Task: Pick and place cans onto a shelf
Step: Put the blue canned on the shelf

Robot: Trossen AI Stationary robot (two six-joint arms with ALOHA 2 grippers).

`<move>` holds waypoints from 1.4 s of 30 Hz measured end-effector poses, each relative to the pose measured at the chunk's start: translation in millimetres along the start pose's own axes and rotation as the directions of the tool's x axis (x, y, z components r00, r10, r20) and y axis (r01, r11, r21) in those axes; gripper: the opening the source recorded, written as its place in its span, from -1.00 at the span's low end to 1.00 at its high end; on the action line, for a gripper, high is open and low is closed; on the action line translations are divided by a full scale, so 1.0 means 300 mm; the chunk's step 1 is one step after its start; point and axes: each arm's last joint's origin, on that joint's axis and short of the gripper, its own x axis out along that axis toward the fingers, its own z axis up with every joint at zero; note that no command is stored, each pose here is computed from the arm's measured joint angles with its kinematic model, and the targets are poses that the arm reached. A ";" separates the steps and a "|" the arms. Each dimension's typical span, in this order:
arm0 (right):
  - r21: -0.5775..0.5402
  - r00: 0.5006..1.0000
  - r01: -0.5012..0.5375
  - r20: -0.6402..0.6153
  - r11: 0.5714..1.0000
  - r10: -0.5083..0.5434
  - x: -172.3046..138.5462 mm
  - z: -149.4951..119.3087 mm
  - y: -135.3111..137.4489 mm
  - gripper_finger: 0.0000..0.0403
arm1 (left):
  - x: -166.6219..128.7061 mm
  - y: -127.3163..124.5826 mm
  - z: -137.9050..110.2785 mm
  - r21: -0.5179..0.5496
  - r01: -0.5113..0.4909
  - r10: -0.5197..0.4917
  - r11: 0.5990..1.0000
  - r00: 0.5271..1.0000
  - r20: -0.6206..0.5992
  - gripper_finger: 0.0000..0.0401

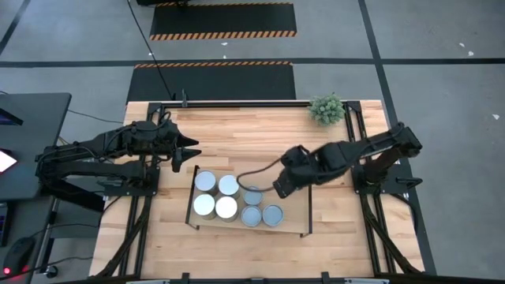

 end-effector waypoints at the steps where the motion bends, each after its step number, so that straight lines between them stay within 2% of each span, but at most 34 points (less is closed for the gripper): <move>1: 0.012 1.000 0.004 0.011 1.000 -0.005 -0.004 -0.014 0.003 0.52 | 0.000 0.000 0.000 0.000 0.000 0.000 1.000 1.000 0.000 0.10; 5: -0.014 1.000 -0.003 0.011 1.000 0.003 -0.017 -0.059 0.013 0.52 | 0.000 0.000 0.000 0.000 0.000 0.000 1.000 1.000 0.000 0.10; 11: -0.214 0.998 -0.058 0.016 0.975 0.063 -0.005 -0.140 0.045 0.52 | 0.000 0.000 0.000 0.001 0.000 0.000 1.000 1.000 0.000 0.10; 15: -0.347 0.995 -0.097 -0.004 0.933 0.102 0.009 -0.190 0.060 0.52 | 0.000 0.000 0.000 0.000 0.000 0.000 1.000 1.000 0.000 0.10; 21: -0.453 0.995 -0.102 -0.028 0.886 0.100 0.000 -0.221 0.059 0.53 | 0.000 0.000 0.000 0.000 0.001 -0.001 1.000 1.000 0.000 0.10; 27: -0.616 0.992 -0.120 -0.053 0.779 0.111 -0.009 -0.246 0.061 0.53 | 0.000 0.000 0.000 0.000 0.001 -0.001 1.000 1.000 0.000 0.09; 35: -0.725 0.981 -0.187 -0.102 0.663 0.164 -0.001 -0.277 0.077 0.53 | 0.000 0.000 0.000 0.000 0.001 -0.001 1.000 1.000 0.000 0.10; 42: -0.721 0.970 -0.241 -0.153 0.650 0.190 0.046 -0.306 0.082 0.53 | 0.000 0.000 0.000 -0.006 0.001 -0.001 1.000 1.000 0.000 0.09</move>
